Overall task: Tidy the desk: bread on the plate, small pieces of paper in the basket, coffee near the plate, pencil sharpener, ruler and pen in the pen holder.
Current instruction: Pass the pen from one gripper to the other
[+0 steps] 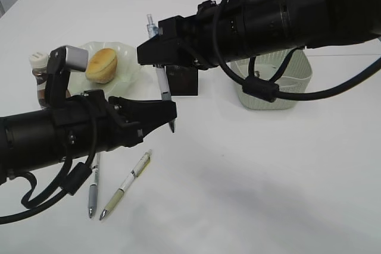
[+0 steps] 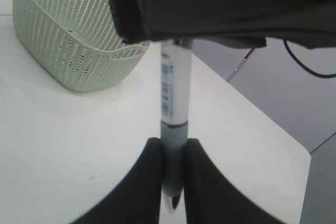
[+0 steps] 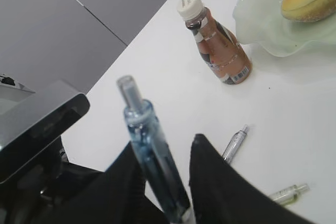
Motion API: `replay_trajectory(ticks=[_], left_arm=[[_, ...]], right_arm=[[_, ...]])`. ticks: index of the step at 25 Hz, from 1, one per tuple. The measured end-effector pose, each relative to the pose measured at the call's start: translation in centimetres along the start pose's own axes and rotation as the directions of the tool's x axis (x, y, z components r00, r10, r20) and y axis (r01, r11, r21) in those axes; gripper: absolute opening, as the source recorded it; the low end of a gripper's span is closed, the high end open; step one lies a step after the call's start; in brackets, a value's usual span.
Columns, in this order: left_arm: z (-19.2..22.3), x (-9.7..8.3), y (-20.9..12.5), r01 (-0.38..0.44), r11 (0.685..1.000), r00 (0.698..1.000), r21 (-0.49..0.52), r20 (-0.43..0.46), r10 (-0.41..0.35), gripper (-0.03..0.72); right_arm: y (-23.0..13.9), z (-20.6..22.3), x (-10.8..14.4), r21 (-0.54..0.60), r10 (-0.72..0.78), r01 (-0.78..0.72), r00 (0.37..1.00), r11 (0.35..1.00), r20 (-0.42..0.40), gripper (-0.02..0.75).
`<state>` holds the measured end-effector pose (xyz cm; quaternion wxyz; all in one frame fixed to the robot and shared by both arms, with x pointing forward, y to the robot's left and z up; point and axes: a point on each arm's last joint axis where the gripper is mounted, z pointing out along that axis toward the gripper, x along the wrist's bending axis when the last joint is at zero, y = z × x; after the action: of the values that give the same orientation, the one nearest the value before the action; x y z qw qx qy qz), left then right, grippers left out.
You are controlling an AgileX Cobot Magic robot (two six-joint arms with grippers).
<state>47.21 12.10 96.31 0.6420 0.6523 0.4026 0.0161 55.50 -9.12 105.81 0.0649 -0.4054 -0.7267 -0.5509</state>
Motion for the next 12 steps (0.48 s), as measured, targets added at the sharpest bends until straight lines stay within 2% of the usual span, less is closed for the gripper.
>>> replay_trajectory(ticks=[12], left_arm=[[0.0,-0.03,-0.01,0.017,1.0,1.0,0.002,0.004,-0.017,0.057]], right_arm=[[-0.01,-0.08,-0.34,0.006,-0.069,0.069,0.997,0.998,0.027,0.111]])
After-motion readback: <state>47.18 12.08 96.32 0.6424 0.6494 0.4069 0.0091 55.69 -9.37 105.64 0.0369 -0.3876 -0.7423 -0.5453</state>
